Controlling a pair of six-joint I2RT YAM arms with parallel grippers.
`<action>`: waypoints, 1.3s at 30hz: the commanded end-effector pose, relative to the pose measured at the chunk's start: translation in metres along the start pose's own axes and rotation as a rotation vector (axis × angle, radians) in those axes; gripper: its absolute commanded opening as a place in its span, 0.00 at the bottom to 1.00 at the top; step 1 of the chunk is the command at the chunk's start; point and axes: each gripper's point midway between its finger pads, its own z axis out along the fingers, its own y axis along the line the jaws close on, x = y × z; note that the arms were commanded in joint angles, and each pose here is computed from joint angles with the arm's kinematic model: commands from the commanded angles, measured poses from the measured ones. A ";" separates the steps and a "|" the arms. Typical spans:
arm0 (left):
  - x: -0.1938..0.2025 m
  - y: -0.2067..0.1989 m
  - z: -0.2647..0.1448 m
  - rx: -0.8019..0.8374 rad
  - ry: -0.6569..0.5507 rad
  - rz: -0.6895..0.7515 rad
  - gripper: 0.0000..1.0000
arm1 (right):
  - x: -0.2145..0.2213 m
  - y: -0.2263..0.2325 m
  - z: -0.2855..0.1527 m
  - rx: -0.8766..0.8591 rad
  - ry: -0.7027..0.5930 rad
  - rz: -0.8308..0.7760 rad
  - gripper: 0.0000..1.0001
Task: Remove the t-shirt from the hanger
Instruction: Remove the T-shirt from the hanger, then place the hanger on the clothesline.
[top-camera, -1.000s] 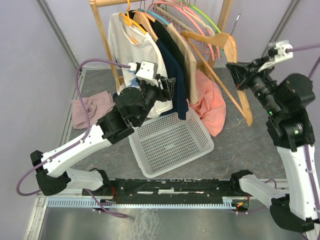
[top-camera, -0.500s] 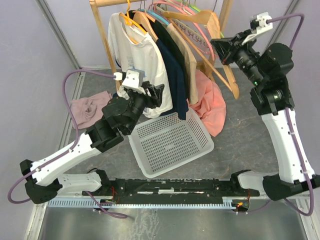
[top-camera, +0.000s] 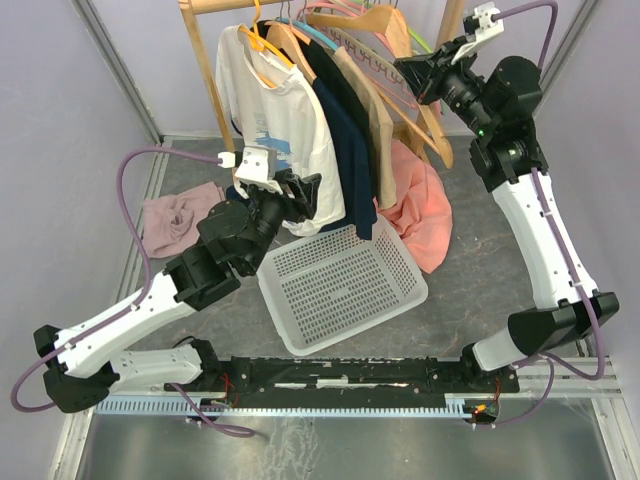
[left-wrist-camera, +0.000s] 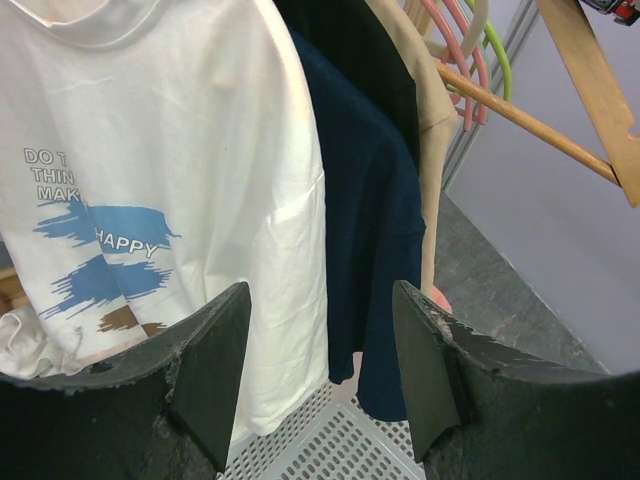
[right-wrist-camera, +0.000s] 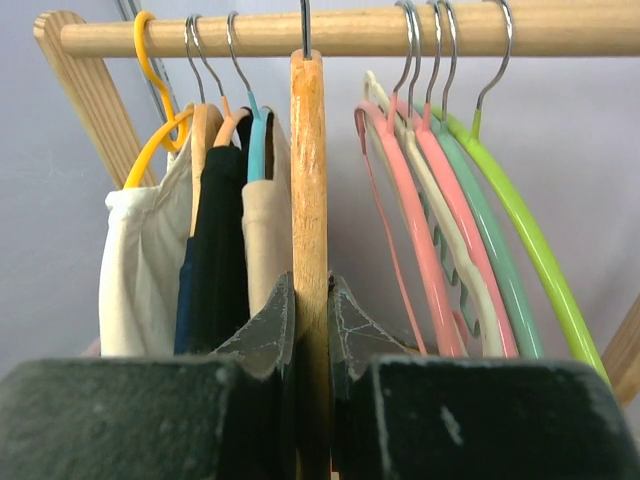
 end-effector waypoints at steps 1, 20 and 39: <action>-0.012 0.005 -0.004 -0.025 -0.039 -0.067 0.65 | -0.062 0.020 0.005 -0.062 -0.188 -0.079 0.01; -0.037 -0.012 0.006 0.023 -0.086 -0.070 0.65 | -0.049 0.027 0.027 -0.034 -0.179 -0.151 0.01; -0.036 -0.004 0.001 0.002 -0.083 -0.061 0.65 | -0.044 0.019 0.047 -0.013 -0.179 -0.194 0.01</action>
